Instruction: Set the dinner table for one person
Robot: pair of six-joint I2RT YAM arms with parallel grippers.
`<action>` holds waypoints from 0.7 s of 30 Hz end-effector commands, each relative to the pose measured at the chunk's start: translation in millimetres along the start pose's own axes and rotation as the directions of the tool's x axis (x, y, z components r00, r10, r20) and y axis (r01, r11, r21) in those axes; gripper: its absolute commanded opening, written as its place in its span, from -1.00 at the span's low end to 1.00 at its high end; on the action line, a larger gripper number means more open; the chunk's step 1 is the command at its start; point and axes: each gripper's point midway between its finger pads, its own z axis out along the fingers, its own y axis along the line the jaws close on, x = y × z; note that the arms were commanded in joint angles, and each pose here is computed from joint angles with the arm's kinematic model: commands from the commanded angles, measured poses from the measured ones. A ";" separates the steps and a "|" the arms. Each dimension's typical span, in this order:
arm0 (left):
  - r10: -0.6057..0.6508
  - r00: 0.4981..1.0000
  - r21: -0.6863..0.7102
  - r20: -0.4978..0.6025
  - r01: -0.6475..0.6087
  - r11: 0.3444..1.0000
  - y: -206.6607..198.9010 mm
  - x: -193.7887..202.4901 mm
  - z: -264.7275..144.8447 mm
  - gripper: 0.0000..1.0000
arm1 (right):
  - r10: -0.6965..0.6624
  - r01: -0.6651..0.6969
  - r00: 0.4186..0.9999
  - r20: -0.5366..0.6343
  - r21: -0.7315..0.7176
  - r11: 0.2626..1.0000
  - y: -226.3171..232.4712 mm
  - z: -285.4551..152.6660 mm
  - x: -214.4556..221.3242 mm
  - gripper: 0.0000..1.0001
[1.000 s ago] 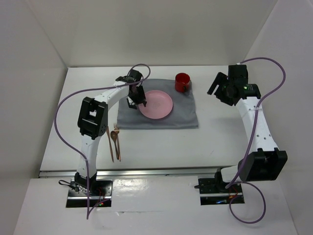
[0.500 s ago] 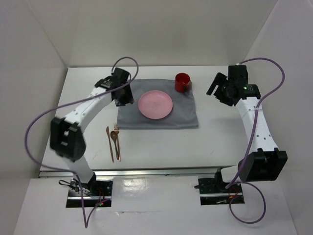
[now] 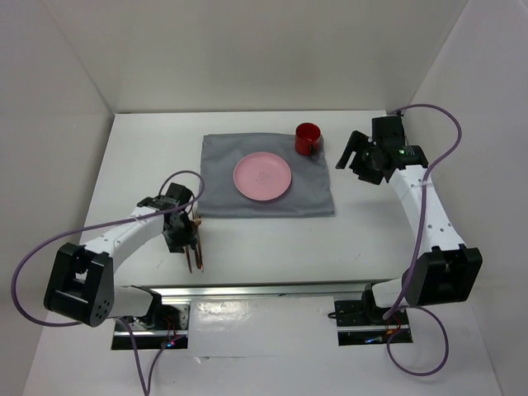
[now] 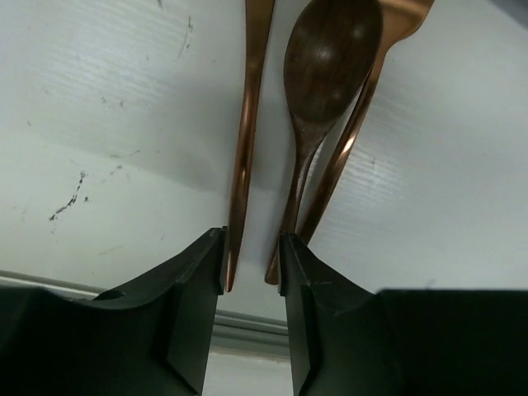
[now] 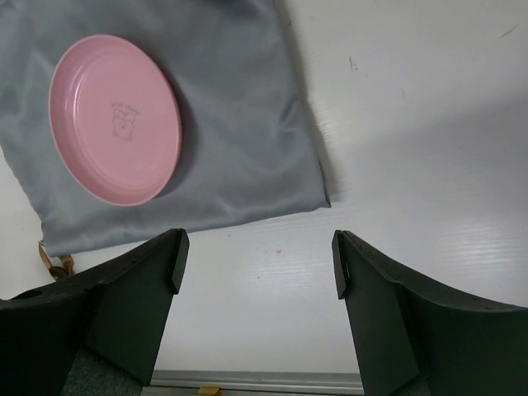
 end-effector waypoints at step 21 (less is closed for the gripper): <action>-0.021 1.000 0.008 -0.004 0.021 1.000 -14.6 -15.1 37.6 -0.33 | -0.027 0.027 1.000 0.003 -0.009 1.000 12.1 9.3 5.5 0.65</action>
